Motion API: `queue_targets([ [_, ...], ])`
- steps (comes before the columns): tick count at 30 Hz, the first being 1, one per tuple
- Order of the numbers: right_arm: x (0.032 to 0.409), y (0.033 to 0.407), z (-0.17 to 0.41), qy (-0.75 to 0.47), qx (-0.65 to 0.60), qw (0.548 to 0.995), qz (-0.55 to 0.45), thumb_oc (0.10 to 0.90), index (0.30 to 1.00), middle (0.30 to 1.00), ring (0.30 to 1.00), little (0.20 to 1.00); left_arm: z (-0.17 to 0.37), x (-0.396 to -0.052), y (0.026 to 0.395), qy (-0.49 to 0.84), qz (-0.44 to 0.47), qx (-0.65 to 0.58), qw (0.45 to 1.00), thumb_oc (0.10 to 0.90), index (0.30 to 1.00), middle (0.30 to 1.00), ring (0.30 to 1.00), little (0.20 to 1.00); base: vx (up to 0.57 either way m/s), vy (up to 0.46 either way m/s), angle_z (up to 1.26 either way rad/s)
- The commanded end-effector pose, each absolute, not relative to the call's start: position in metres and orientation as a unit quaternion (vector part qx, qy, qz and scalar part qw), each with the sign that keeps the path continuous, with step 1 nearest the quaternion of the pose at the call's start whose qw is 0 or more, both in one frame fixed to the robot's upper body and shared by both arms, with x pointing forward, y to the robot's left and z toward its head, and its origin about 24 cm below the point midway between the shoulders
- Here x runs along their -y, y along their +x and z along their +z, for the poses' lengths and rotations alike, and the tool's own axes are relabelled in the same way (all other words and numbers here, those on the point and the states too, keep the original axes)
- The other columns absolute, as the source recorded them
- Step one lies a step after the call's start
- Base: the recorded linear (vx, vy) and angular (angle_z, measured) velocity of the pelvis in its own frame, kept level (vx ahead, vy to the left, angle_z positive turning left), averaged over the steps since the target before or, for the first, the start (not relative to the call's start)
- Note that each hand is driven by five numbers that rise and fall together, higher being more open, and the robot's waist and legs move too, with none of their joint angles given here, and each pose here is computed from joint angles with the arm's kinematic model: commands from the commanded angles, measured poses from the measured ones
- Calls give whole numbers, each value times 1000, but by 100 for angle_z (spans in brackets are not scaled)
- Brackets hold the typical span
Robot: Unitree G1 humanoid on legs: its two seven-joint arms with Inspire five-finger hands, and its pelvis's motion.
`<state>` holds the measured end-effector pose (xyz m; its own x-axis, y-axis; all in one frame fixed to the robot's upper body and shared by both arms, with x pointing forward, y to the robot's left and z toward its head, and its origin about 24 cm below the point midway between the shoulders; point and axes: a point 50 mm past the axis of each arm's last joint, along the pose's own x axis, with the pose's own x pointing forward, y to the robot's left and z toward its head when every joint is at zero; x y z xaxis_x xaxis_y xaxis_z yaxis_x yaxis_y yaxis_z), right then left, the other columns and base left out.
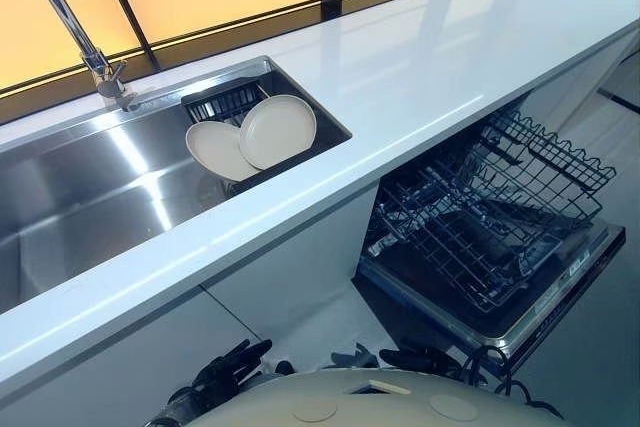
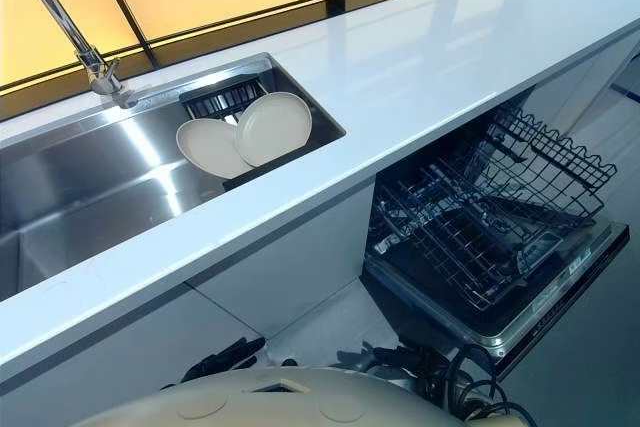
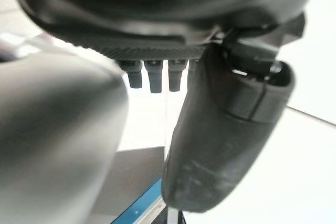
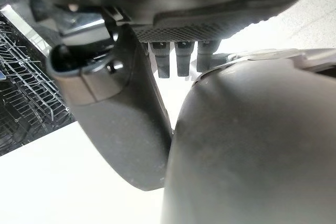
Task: Pick up plates and place into dishwasher.
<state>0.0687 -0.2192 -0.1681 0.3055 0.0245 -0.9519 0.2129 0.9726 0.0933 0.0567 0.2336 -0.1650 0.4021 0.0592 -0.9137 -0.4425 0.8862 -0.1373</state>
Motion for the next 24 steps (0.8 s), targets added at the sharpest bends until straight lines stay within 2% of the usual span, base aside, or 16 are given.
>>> queue_targets([
  [1, 221, 85, -165, 99, -580, 807, -50, 800, 900, 900, 900, 900, -145, -246, 118, -28, 159, -418, 894, 800, 900, 900, 900, 900, 0, 0, 0],
  [3, 222, 87, -165, 98, -579, 807, -51, 800, 900, 900, 900, 900, -137, -247, 132, 2, 158, -389, 908, 800, 900, 900, 900, 900, 0, 0, 0],
  [8, 226, 92, -162, 101, -575, 810, -54, 800, 900, 900, 900, 900, -113, -235, 176, -56, 112, -304, 944, 800, 900, 900, 900, 900, -9, -1, 4],
  [13, 231, 95, -160, 97, -572, 812, -60, 800, 900, 900, 900, 900, -82, -203, 212, -118, -55, -235, 963, 800, 900, 900, 900, 900, -3, 3, 1],
  [15, 233, 96, -160, 94, -571, 813, -61, 800, 900, 900, 900, 900, -74, -186, 217, -136, -158, -233, 950, 800, 900, 900, 900, 900, -15, 32, 1],
  [16, 234, 97, -159, 91, -571, 814, -60, 800, 900, 900, 900, 900, -65, -173, 219, -131, -240, -227, 935, 800, 900, 900, 900, 900, 0, 0, 0],
  [19, 235, 101, -158, 84, -570, 815, -59, 800, 900, 900, 900, 900, -39, -150, 227, -134, -374, -210, 893, 800, 900, 900, 900, 900, -8, 17, -3],
  [20, 235, 101, -158, 83, -570, 815, -58, 800, 900, 900, 900, 900, -31, -147, 230, -140, -394, -203, 885, 800, 900, 900, 900, 900, -14, 31, -6],
  [22, 234, 104, -158, 79, -568, 817, -57, 800, 900, 900, 900, 900, 28, -114, 244, -232, -521, -138, 810, 800, 900, 900, 900, 900, -2, 23, -7],
  [24, 232, 103, -158, 79, -568, 817, -57, 800, 900, 900, 900, 900, 52, -100, 246, -276, -555, -104, 778, 800, 900, 900, 900, 900, 5, 1, -3],
])
